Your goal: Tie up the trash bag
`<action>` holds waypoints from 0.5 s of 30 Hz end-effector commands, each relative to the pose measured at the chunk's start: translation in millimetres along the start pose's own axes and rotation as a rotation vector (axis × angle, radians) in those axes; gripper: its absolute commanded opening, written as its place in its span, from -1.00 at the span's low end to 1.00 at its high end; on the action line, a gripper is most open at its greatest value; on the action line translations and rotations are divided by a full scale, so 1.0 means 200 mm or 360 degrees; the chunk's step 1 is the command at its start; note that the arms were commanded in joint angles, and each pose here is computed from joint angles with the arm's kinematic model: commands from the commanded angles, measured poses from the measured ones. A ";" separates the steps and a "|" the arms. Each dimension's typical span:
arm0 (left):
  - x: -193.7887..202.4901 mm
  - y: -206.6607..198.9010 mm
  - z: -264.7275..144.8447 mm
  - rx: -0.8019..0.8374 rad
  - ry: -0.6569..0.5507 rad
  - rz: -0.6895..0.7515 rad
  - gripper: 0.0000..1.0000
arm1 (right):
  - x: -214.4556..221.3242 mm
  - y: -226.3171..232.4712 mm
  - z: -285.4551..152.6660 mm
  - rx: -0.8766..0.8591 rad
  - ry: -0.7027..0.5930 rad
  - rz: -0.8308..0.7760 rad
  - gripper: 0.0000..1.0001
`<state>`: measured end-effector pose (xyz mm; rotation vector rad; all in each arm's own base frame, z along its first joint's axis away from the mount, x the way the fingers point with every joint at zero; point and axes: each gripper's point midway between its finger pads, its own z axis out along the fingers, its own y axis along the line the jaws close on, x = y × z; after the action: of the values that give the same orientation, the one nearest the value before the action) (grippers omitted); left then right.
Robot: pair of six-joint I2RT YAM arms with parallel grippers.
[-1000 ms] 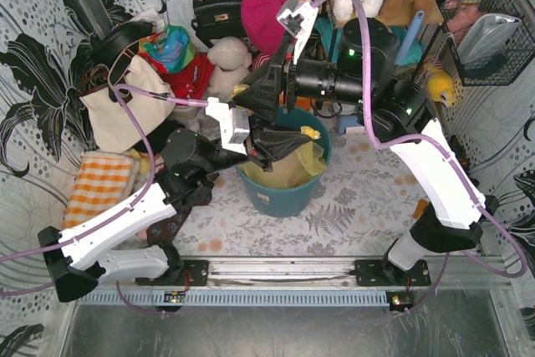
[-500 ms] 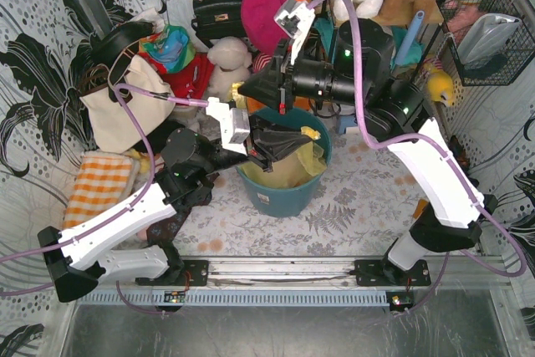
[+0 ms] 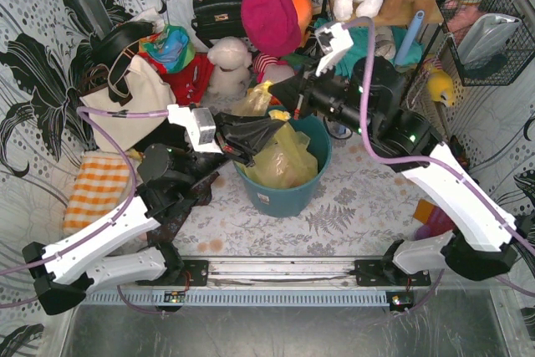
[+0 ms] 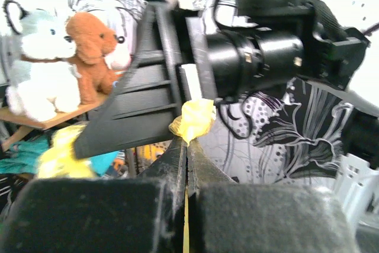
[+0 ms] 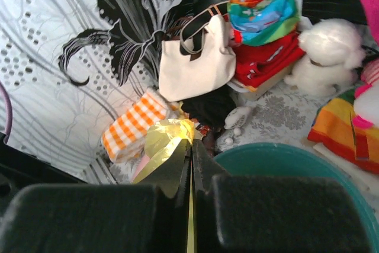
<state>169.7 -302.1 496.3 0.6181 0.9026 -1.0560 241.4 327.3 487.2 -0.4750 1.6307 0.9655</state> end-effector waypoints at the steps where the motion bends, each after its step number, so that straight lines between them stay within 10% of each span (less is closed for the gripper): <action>1: -0.09 0.14 -0.04 -0.0249 -0.0139 0.0076 -1.00 | -0.15 -0.07 -0.11 0.0155 -0.0325 0.0210 -1.00; 15: -0.11 0.25 -0.12 -0.0475 -0.0212 0.0081 -1.00 | -0.04 0.02 -0.24 -0.0164 -0.0533 0.0263 -1.00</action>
<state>201.9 -269.8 488.2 0.3862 0.9498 -0.9176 235.8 281.0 462.3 -0.1524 1.5153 1.0350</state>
